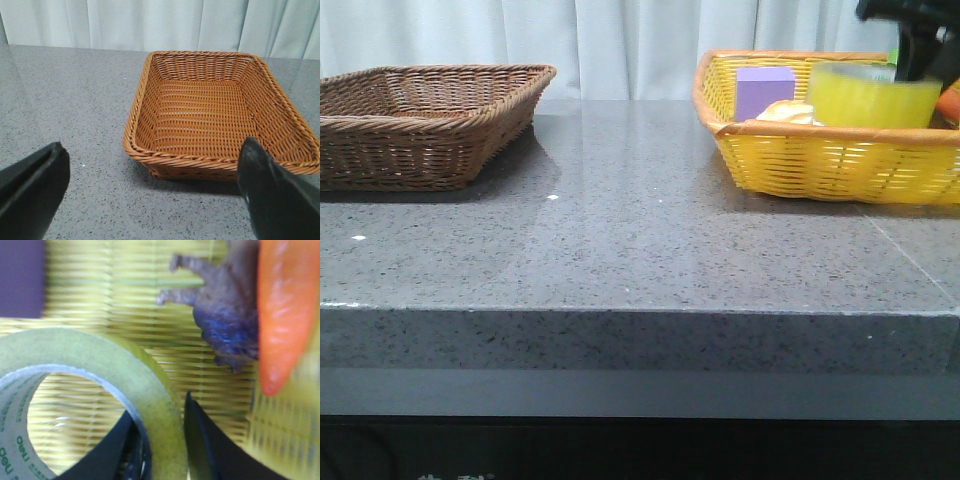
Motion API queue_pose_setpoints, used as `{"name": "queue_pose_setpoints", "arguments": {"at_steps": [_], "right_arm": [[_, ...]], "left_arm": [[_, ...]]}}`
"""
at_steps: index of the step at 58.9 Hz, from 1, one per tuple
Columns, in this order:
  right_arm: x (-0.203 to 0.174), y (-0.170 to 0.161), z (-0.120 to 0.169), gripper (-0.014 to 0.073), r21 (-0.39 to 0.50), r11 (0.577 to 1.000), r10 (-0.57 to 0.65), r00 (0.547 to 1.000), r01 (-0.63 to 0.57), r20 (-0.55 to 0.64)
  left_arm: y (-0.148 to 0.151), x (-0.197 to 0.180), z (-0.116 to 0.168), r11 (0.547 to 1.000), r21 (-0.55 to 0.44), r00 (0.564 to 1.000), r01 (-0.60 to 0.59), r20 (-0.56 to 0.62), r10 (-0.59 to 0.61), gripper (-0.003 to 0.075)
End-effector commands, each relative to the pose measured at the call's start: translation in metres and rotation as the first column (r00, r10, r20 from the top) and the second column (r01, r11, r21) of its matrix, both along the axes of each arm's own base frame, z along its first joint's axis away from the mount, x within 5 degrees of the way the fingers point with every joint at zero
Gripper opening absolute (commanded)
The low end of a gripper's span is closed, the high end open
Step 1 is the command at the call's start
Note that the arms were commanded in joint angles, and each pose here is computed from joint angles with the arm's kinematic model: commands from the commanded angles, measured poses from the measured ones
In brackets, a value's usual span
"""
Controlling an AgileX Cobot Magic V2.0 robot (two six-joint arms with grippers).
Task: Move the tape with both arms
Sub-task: 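Lift the tape roll out and lower it onto the table center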
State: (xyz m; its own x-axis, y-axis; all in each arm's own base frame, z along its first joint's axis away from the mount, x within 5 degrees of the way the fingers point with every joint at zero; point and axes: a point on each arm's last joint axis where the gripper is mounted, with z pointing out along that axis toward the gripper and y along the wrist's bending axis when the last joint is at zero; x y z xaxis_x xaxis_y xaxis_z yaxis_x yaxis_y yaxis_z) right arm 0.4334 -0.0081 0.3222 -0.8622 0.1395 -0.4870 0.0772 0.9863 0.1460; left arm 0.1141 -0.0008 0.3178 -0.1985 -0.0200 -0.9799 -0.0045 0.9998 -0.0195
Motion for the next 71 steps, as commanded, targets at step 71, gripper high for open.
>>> {"name": "queue_pose_setpoints", "arguments": {"at_steps": [71], "right_arm": [[-0.191, 0.139, 0.056, 0.0086, 0.014, 0.902, 0.362, 0.771, -0.433, 0.525]], "left_arm": [[-0.001, 0.002, 0.016, 1.0, -0.001, 0.995, 0.009, 0.099, -0.009, 0.0673]]}}
